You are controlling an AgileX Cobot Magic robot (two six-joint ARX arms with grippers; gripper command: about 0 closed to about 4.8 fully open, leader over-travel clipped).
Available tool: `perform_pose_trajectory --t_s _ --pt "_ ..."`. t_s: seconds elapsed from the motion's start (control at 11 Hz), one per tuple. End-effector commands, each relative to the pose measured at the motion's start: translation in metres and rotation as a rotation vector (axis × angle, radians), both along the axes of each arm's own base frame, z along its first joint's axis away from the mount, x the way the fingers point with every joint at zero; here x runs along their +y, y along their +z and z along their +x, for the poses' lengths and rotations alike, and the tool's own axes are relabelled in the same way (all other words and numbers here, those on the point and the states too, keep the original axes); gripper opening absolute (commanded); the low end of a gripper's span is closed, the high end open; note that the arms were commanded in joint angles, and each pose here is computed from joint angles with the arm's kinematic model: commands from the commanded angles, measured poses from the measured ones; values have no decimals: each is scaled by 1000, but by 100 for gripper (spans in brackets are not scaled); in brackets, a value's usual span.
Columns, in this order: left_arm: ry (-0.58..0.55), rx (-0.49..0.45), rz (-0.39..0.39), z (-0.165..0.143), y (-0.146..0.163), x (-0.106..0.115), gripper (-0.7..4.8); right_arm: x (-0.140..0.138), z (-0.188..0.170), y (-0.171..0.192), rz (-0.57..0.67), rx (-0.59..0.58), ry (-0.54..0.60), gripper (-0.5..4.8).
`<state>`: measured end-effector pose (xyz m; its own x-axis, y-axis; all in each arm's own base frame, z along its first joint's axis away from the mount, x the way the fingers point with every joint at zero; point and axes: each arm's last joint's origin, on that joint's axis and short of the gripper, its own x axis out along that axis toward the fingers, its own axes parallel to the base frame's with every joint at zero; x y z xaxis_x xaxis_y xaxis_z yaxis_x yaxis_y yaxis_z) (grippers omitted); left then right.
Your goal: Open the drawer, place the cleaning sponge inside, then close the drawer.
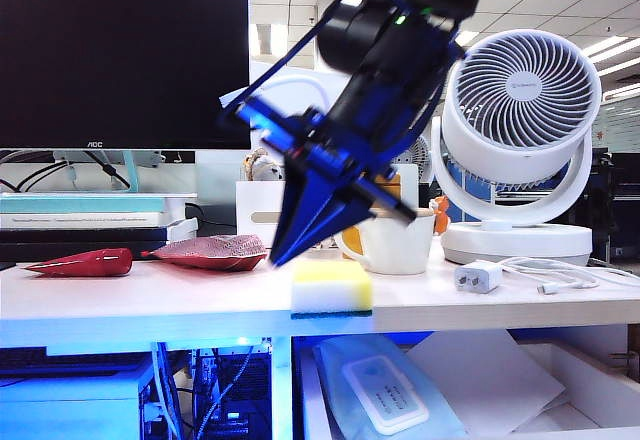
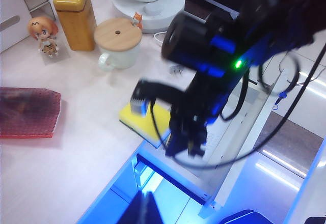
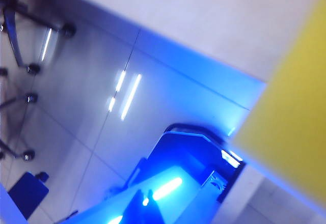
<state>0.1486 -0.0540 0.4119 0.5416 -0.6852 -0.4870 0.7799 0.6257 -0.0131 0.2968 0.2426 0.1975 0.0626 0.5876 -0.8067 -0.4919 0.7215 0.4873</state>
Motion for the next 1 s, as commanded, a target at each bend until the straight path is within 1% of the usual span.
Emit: perform_pose_trajectory --t_s 0.09,0.18,0.27,0.54,0.64,0.82,1.0 --pt "-4 -9 -5 -1 2 0 -6 7 1 -23 -55 40 16 -6" --pt "-4 -8 -5 -1 1 0 -6 7 3 -28 -86 28 1 -5" --pt "-4 -6 -4 -1 1 0 -6 5 8 -34 -192 -66 -64 -6" --pt "-4 7 -1 -2 0 0 -6 8 18 -32 -208 -200 -127 -5" --pt "-4 11 0 -2 0 0 -6 7 22 -31 -215 -228 -149 -5" --pt "-4 15 2 -2 0 0 -6 3 28 -31 -223 -259 -186 -5" --pt "-4 19 3 -2 -1 0 -6 -7 36 -30 -213 -256 -217 -5"
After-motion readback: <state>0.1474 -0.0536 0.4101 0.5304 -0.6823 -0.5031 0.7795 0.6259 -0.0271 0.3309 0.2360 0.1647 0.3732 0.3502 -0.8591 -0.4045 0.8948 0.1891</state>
